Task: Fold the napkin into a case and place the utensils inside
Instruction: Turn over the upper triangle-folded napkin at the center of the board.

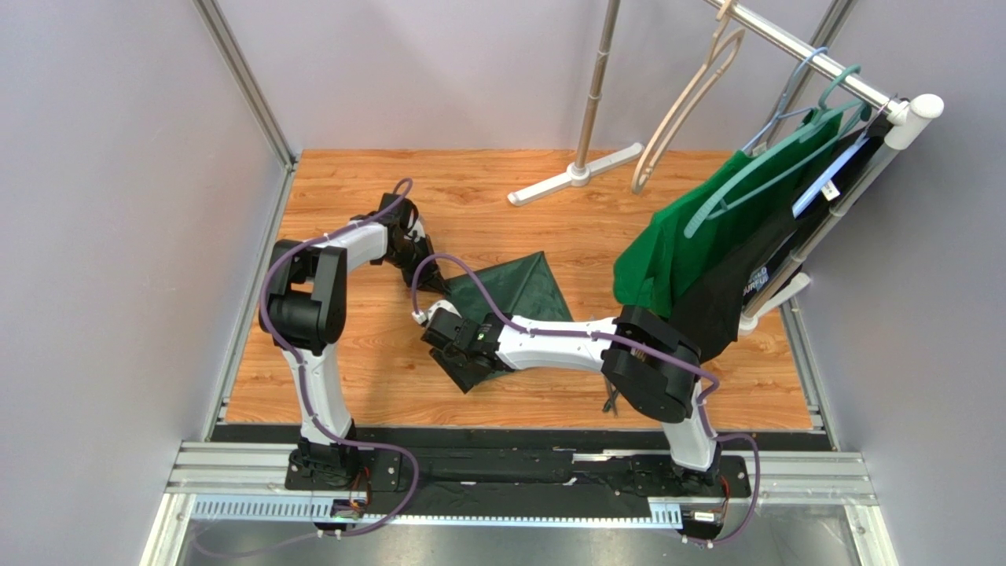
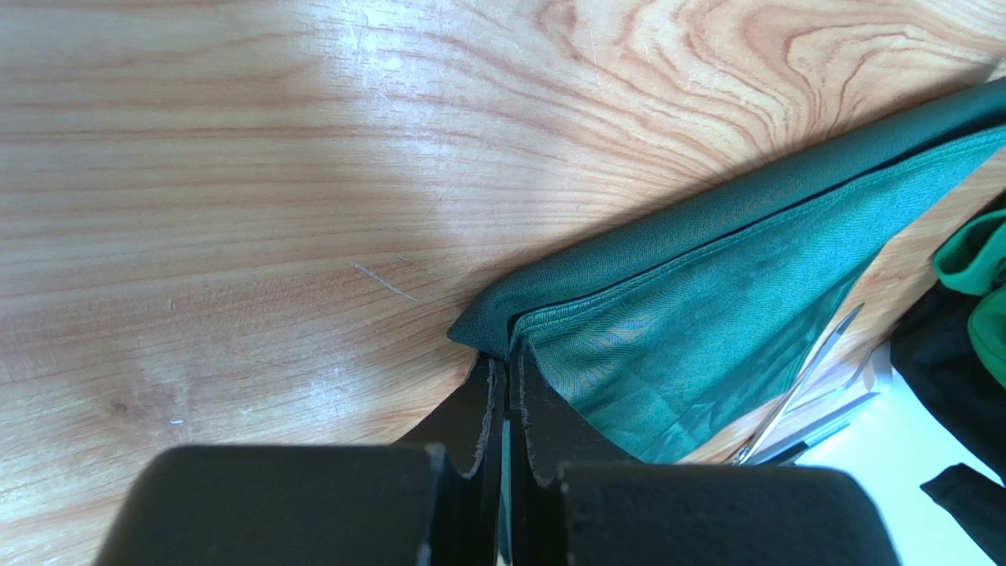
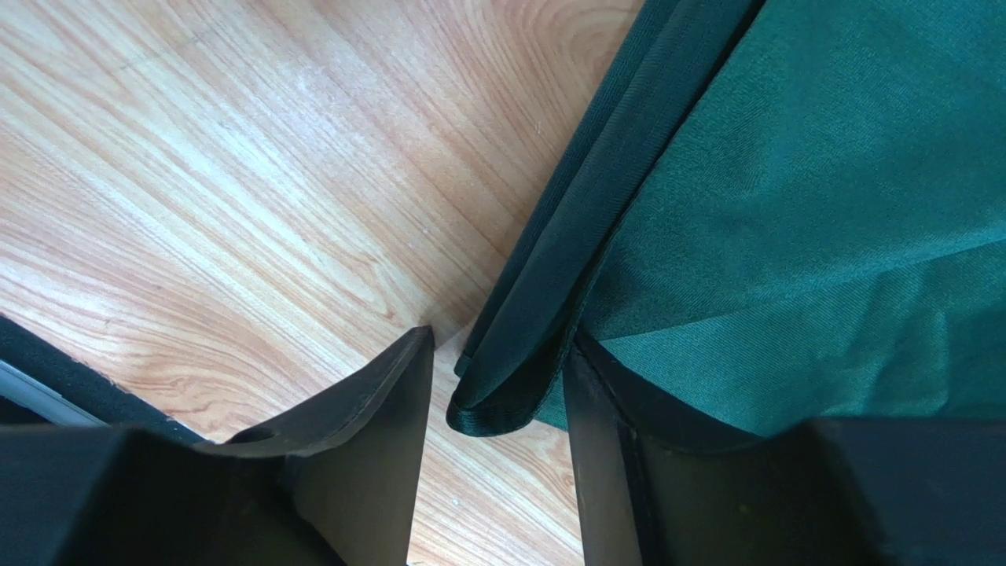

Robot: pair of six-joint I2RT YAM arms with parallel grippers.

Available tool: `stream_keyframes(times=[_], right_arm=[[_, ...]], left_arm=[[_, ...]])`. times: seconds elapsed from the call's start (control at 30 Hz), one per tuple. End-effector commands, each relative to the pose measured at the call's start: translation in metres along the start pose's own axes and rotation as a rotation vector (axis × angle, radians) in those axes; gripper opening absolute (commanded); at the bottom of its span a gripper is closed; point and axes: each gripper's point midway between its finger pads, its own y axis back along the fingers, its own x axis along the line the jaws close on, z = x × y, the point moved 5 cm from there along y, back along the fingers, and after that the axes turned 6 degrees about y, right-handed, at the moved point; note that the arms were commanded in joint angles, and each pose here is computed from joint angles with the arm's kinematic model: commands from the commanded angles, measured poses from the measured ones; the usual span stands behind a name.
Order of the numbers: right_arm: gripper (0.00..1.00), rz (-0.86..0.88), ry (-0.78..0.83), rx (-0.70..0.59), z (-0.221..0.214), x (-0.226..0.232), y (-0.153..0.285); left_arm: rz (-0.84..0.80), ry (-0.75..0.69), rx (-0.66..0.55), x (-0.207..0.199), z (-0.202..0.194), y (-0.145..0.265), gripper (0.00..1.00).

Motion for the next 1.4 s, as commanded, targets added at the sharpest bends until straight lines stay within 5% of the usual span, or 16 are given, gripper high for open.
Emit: stream_keyframes(times=[0.0, 0.4, 0.73, 0.97, 1.2, 1.3, 1.37], right_arm=[[0.45, 0.024, 0.011, 0.078, -0.03, 0.002, -0.028], [0.0, 0.015, -0.018, 0.043, -0.013, -0.009, -0.011], [0.0, 0.269, -0.059, -0.169, 0.053, 0.028, 0.06], [0.0, 0.573, -0.038, -0.313, 0.109, 0.087, 0.111], [0.0, 0.98, -0.046, -0.516, 0.174, 0.15, 0.193], [0.0, 1.121, -0.114, -0.589, 0.187, 0.152, 0.215], [0.0, 1.137, -0.185, -0.568, 0.176, 0.142, 0.192]], left_arm=[[0.037, -0.017, -0.016, 0.008, 0.0, -0.007, 0.0], [0.02, -0.027, -0.028, 0.005, 0.001, 0.001, 0.0], [-0.057, 0.066, -0.171, -0.008, 0.003, 0.063, 0.0], [-0.095, 0.276, -0.439, 0.042, 0.004, 0.165, 0.0], [-0.068, 0.306, -0.734, 0.068, -0.017, 0.283, 0.0], [-0.023, 0.272, -0.789, 0.063, -0.02, 0.307, 0.0], [-0.056, 0.252, -0.785, 0.06, -0.01, 0.303, 0.0]])
